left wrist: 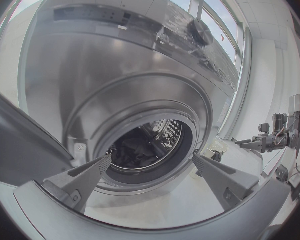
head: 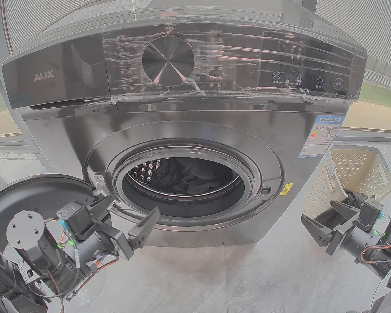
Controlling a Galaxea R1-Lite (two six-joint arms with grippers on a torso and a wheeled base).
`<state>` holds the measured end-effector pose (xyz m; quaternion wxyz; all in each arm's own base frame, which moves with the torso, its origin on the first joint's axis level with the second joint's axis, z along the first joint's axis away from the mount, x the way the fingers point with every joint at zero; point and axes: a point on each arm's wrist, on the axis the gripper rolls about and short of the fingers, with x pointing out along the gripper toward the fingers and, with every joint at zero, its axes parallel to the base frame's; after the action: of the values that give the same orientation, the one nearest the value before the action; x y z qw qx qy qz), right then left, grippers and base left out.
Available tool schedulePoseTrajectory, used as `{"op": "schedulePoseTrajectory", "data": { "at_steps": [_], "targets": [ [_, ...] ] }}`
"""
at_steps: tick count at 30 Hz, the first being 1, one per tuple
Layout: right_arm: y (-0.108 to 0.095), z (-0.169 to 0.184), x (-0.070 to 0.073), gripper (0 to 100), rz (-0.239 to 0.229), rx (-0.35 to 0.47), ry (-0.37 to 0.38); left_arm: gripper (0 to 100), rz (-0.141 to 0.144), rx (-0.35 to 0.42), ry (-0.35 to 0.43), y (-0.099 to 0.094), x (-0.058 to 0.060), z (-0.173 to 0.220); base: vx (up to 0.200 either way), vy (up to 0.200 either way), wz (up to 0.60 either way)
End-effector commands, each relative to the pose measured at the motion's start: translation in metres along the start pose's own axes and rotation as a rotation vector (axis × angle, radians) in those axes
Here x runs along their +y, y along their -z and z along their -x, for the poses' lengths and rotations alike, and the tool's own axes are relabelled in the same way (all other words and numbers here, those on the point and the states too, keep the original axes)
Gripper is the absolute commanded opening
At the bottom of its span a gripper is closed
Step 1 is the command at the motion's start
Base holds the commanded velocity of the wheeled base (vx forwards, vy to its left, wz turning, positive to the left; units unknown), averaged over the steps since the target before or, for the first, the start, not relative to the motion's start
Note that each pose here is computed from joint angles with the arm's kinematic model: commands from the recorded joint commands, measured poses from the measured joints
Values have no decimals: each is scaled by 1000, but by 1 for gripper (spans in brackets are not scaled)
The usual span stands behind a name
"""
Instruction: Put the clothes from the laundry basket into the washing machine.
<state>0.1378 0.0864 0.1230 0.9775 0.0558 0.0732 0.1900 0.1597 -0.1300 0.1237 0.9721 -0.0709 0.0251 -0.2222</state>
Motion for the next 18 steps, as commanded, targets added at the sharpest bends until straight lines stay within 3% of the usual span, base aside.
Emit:
{"op": "schedulePoseTrajectory", "data": {
  "at_steps": [1, 4, 6, 10, 12, 15, 18],
  "targets": [
    [-11, 37, -11, 100, -25, -54, 37, 100, -71, -74, -19, -15, 18, 34, -200, 0, 0],
    [-10, 55, -15, 100, -9, -52, 61, 100, -110, -97, -27, -20, 19, 41, -200, 0, 0],
    [-10, 60, -16, 100, -16, -58, 72, 100, -109, -114, -25, -24, 19, 46, -200, 0, 0],
    [-16, 81, -20, 100, -80, -147, 90, 100, -125, -104, -30, -29, 23, 65, -200, 0, 0],
    [-18, 89, -24, 100, -88, -191, 120, 100, -127, -110, -34, -33, 25, 76, -200, 0, 0],
    [-15, 99, -29, 100, -75, -200, 177, 100, -142, -109, -37, -35, 28, 94, -200, 0, 0],
    [-10, 110, -33, 100, -32, -201, 238, 100, -156, -79, -71, -32, 34, 108, -200, 0, 0]
  ]
}}
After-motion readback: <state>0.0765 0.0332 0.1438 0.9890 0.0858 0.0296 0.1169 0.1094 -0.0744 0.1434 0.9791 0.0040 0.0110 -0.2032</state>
